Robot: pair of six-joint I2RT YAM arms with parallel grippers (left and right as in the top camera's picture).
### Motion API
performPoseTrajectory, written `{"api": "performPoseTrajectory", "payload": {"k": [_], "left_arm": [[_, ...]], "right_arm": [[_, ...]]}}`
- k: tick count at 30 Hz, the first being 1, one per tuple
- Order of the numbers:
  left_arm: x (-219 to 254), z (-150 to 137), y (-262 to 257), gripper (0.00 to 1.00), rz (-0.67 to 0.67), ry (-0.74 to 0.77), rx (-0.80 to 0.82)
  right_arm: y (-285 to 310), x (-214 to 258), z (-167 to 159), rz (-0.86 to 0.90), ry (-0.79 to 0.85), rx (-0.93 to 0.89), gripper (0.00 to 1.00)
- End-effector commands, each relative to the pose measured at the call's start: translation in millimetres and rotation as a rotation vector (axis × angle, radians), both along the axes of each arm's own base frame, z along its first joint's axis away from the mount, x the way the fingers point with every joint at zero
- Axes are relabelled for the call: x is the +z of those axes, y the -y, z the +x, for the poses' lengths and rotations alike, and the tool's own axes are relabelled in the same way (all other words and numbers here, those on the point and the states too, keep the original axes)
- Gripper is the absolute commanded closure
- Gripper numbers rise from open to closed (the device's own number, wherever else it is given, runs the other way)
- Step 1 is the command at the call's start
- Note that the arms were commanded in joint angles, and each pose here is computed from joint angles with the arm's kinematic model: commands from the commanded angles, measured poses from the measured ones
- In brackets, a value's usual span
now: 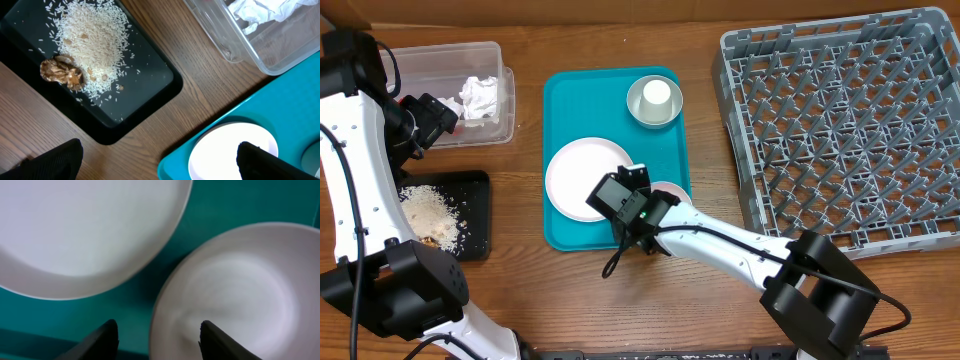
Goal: Sort waste into correct bins and load items into the dishwasher
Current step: 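Move right gripper to the small pinkish plate and grasp its rim, then lift the small plate and lower it into the gray dish rack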
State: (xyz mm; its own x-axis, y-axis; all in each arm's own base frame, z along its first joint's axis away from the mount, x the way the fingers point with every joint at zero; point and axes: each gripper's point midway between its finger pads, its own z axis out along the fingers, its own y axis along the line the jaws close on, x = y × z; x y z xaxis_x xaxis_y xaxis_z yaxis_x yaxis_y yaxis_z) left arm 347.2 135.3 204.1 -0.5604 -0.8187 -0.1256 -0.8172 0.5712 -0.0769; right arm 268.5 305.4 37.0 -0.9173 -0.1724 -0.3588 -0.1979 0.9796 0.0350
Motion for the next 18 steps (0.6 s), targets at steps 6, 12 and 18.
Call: {"api": "performPoseTrajectory", "payload": {"k": [6, 12, 18], "left_arm": [[-1, 2, -1, 0.00, -0.005, 0.001, 0.011], [-1, 2, -1, 0.00, -0.005, 0.001, 0.011], [-1, 2, -1, 0.00, -0.005, 0.001, 0.011]], "right_arm": [[-1, -2, 3, 0.018, 0.008, -0.010, 0.66], [-9, 16, 9, 0.028, 0.018, -0.006, 0.96], [-15, 34, 13, 0.038, 0.024, -0.007, 0.96]]}}
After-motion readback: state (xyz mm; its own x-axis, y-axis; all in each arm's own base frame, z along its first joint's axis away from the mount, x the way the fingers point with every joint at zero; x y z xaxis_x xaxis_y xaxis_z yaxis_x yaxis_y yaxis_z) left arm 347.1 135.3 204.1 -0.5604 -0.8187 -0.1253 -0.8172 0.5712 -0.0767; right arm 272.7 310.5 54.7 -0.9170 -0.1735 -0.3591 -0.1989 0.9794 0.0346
